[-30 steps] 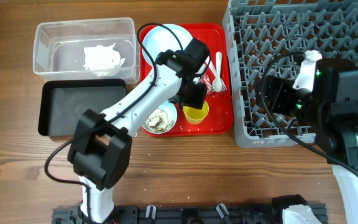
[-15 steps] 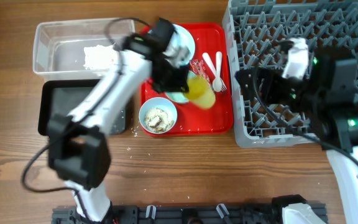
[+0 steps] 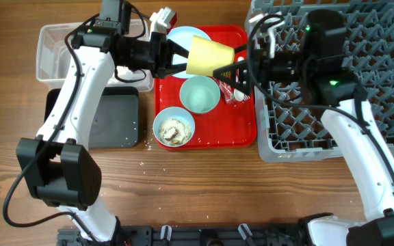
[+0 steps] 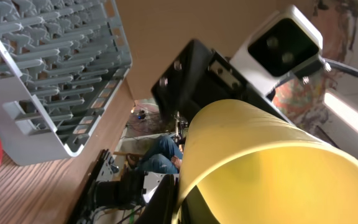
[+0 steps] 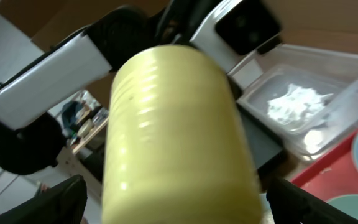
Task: Sort waste into correct bins and load items into the dishwasher rack
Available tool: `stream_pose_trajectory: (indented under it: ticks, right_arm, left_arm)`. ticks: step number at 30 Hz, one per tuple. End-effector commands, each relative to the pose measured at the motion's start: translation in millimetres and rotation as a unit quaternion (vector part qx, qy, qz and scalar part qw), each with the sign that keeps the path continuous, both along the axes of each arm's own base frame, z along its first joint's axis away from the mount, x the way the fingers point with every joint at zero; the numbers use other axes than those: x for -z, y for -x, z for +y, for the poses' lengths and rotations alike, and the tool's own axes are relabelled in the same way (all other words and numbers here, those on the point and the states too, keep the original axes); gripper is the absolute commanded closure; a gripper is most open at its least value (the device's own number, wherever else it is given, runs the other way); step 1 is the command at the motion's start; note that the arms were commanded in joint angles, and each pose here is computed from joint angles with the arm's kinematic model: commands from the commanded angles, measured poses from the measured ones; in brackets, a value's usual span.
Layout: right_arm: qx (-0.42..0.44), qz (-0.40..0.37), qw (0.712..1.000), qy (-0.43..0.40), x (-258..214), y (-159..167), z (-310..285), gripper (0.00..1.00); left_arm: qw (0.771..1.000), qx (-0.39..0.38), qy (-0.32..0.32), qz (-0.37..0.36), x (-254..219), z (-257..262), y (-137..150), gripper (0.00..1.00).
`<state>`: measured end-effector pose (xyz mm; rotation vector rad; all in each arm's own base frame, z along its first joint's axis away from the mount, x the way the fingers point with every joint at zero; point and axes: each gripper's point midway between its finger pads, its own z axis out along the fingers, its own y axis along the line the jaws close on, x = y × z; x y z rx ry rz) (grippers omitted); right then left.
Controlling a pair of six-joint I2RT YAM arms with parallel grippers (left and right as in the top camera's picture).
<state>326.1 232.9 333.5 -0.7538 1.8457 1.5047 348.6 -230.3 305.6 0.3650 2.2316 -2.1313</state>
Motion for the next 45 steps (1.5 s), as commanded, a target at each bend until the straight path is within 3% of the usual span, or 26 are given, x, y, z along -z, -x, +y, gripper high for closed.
stream_pose_trajectory:
  ticks: [1,10,12,13,15,20,23,25,26,28,29,30,31,32,35,40,45]
  right_arm:
    - [-0.031,-0.013,0.999,-0.01,-6.0,7.7,11.7,0.25]
    - [-0.018,-0.045,0.999,-0.018,-16.5,-0.2,12.2,0.21]
    - [-0.019,-0.044,0.999,-0.018,-16.4,-0.1,12.2,0.32]
    - [-0.018,-0.045,0.999,-0.018,-16.5,-0.3,12.2,0.43]
    - [-0.015,-0.05,0.998,-0.019,-18.0,-2.1,10.3,0.49]
    - [0.036,-0.045,0.998,-0.022,-30.8,-14.0,-22.5,0.52]
    - [0.086,-0.028,0.996,-0.012,-34.1,-17.4,-49.8,0.52]
    - [0.177,0.027,0.983,0.027,-16.9,-26.3,-78.4,0.52]
    - [0.225,0.06,0.971,0.058,-2.7,-25.9,-93.4,0.52]
    - [0.307,0.121,0.936,0.124,25.2,-16.6,-118.1,0.52]
    - [0.332,0.147,0.919,0.155,37.1,-5.9,-127.2,0.52]
    - [0.352,0.168,0.903,0.182,47.7,2.6,-135.2,0.52]
    - [0.381,0.206,0.871,0.234,68.1,19.8,-149.5,0.52]
    - [0.419,0.268,0.81,0.31,99.2,44.3,-172.3,0.51]
    - [0.446,0.31,0.753,0.37,123.6,56.2,-187.2,0.5]
    - [0.449,0.374,0.669,0.458,164.3,69.3,-203.3,0.47]
    - [0.418,0.414,0.633,0.503,201.7,62.3,-205.2,0.47]
  left_arm:
    - [0.999,0.009,0.024,-0.021,-14.5,0.1,4.6,0.96]
    - [0.999,0.009,0.024,-0.021,-14.4,0.1,4.6,0.96]
    - [0.999,0.009,0.024,-0.021,-14.5,0.1,4.5,0.96]
    - [0.999,0.009,0.024,-0.021,-14.4,0.1,4.5,0.96]
    - [0.999,0.009,0.024,-0.021,-14.4,0.1,4.5,0.94]
    - [1.0,0.008,0.021,-0.021,-13.3,0.1,4.0,0.62]
    - [1.0,-0.002,-0.003,-0.025,-5.1,0.0,0.5,0.56]
    - [0.999,-0.014,-0.032,-0.03,4.9,0.5,-4.0,0.54]
    - [0.997,-0.027,-0.065,-0.037,16.1,1.8,-9.5,0.52]
    - [0.975,-0.083,-0.199,-0.06,59.2,16.3,-31.7,0.51]
    - [0.946,-0.118,-0.292,-0.075,86.4,32.9,-45.7,0.51]
    - [0.928,-0.135,-0.338,-0.083,98.6,42.3,-51.9,0.51]
    - [0.886,-0.161,-0.422,-0.1,117.7,60.0,-61.6,0.5]
    - [0.852,-0.175,-0.48,-0.116,128.2,70.9,-66.5,0.48]
    - [0.819,-0.182,-0.527,-0.135,135.2,74.1,-69.2,0.44]
    - [0.814,-0.17,-0.536,-0.144,138.4,63.7,-65.2,0.44]
    - [0.813,-0.168,-0.537,-0.146,138.9,61.1,-64.1,0.44]
